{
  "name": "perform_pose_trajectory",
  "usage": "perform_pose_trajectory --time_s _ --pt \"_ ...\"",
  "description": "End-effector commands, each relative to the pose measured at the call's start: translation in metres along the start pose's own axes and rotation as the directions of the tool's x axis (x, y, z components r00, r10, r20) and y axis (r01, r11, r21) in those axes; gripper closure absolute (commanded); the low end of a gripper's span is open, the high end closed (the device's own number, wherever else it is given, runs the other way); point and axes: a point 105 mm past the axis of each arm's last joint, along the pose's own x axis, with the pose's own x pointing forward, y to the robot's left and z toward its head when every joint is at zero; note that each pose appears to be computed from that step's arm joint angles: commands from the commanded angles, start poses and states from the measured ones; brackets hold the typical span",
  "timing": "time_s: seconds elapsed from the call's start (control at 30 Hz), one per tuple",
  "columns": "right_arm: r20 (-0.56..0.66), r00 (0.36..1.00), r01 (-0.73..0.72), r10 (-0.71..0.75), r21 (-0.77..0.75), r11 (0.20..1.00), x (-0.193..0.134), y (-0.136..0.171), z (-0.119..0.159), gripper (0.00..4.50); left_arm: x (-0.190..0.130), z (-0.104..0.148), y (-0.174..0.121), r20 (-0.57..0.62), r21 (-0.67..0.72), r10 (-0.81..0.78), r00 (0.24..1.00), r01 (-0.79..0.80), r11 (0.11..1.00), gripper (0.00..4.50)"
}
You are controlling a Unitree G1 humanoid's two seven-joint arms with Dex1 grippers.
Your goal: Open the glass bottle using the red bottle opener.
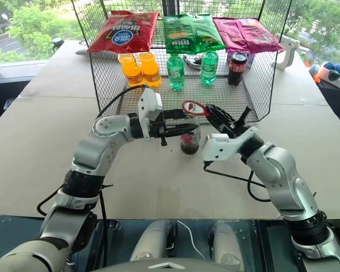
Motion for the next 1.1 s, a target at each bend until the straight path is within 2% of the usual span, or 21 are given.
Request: perform_pose_trajectory --time_s 0.03,0.2,0.33,0.53,0.6,0.73,0.77,0.8,0.87,0.93,0.97,1.0,1.03,1.1 --pt "0.026 0.999 -0.04 0.04 -0.005 0.999 0.0 -0.005 0.006 4.5 0.005 -0.002 -0.005 -0.009 0.007 -0.025 1.0 0.025 1.0 2.94" --pt "0.016 0.999 -0.036 0.036 0.023 0.999 0.002 -0.018 0.004 4.5 0.005 -0.002 -0.005 -0.005 0.007 -0.022 1.0 0.022 1.0 2.94" --pt "-0.044 0.999 0.033 -0.026 0.176 0.984 0.003 -0.027 -0.005 4.5 0.005 -0.002 -0.005 -0.001 0.007 -0.018 1.0 0.018 1.0 2.94" --pt "-0.166 0.98 0.179 -0.107 0.511 0.841 -0.004 -0.038 -0.014 4.5 0.005 -0.001 -0.005 0.004 0.009 -0.01 1.0 0.01 1.0 2.94" --pt "-0.214 0.97 0.225 -0.111 0.636 0.738 -0.011 -0.038 -0.017 4.5 0.004 -0.001 -0.004 0.005 0.01 -0.007 1.0 0.007 1.0 2.94" --pt "-0.344 0.936 0.33 -0.072 0.789 0.517 -0.027 -0.029 -0.028 4.5 0.002 0.001 -0.002 0.009 0.016 0.006 1.0 -0.006 1.0 2.94" --pt "-0.376 0.926 0.354 -0.029 0.839 0.413 -0.031 -0.018 -0.031 4.5 0.002 0.001 -0.002 0.01 0.016 0.008 1.0 -0.008 1.0 2.94" --pt "-0.383 0.923 0.359 0.013 0.875 0.323 -0.034 -0.008 -0.031 4.5 0.001 0.002 -0.001 0.011 0.016 0.01 1.0 -0.01 1.0 2.94" --pt "-0.381 0.922 0.359 0.074 0.91 0.206 -0.036 0.005 -0.028 4.5 0.0 0.002 -0.001 0.011 0.016 0.012 1.0 -0.012 1.0 2.94" --pt "-0.368 0.909 0.358 0.194 0.93 0.086 -0.041 0.033 -0.026 4.5 0.0 0.003 -0.001 0.012 0.017 0.015 1.0 -0.015 1.0 2.94" --pt "-0.358 0.903 0.359 0.236 0.932 0.043 -0.042 0.043 -0.025 4.5 -0.001 0.003 -0.001 0.012 0.017 0.016 1.0 -0.017 1.0 2.94" --pt "-0.344 0.891 0.374 0.295 0.926 -0.05 -0.044 0.059 -0.023 4.5 -0.001 0.004 0.0 0.012 0.017 0.019 1.0 -0.02 1.0 2.94" --pt "-0.335 0.883 0.386 0.327 0.916 -0.105 -0.044 0.068 -0.023 4.5 -0.002 0.004 0.0 0.013 0.017 0.023 1.0 -0.023 1.0 2.94" --pt "-0.308 0.882 0.397 0.356 0.893 -0.211 -0.04 0.078 -0.022 4.5 -0.003 0.004 0.0 0.011 0.018 0.03 0.999 -0.031 0.999 2.94"
